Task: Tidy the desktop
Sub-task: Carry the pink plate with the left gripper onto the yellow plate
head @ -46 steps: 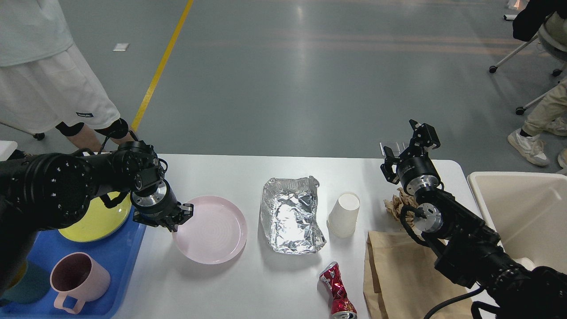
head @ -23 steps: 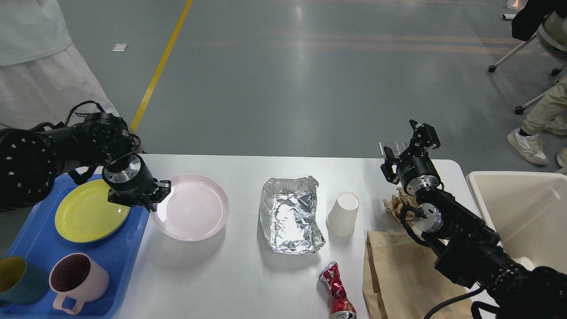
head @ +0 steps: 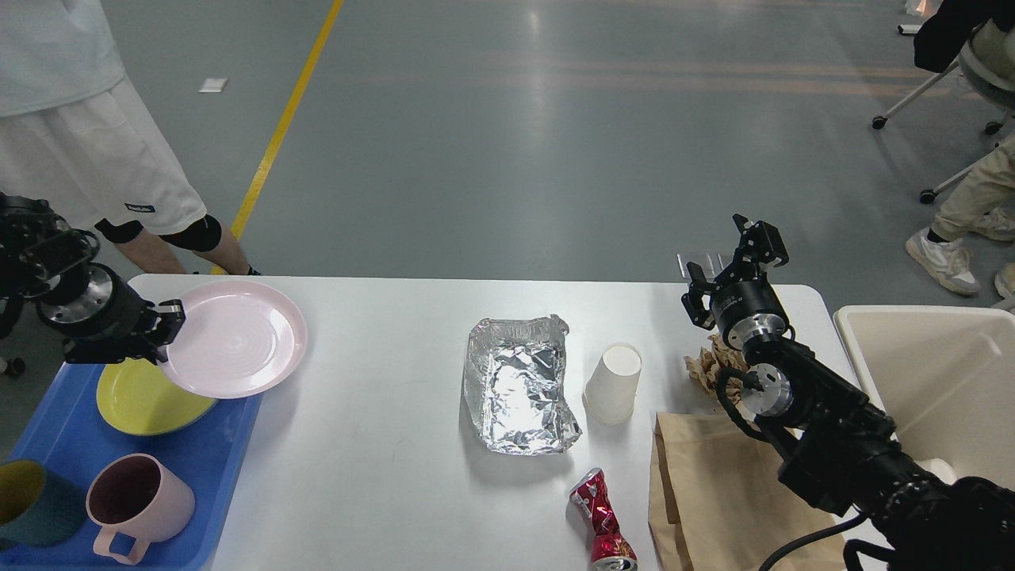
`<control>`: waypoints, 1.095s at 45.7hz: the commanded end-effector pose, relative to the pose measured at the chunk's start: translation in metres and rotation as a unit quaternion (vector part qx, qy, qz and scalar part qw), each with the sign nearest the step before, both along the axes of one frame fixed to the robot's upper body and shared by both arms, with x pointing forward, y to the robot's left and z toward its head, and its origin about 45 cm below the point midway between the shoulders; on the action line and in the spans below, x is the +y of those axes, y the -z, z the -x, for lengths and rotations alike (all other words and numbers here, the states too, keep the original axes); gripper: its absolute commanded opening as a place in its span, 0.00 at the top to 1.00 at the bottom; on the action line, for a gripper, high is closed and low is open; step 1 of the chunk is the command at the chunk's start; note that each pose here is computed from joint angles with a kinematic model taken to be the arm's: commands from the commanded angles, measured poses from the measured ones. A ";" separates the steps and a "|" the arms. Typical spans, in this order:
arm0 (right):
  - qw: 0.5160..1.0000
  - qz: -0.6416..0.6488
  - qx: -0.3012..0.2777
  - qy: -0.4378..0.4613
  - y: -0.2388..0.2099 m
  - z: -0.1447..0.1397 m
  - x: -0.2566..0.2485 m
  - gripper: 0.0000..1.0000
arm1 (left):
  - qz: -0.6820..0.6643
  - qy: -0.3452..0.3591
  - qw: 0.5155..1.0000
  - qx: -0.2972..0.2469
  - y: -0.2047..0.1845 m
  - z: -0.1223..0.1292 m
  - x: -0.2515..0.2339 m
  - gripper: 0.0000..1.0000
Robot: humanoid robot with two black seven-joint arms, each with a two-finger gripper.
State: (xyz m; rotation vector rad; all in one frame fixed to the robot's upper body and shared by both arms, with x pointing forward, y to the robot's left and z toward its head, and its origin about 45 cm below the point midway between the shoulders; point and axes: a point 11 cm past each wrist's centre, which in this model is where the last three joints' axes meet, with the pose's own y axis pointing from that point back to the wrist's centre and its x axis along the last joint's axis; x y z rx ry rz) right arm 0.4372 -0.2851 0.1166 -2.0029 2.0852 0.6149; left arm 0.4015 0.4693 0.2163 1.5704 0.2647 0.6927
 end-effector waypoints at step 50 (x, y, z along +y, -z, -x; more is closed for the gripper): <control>1.000 0.000 0.000 0.000 0.000 0.000 0.000 0.00 | -0.069 -0.042 0.996 -0.039 0.027 0.015 0.059 0.95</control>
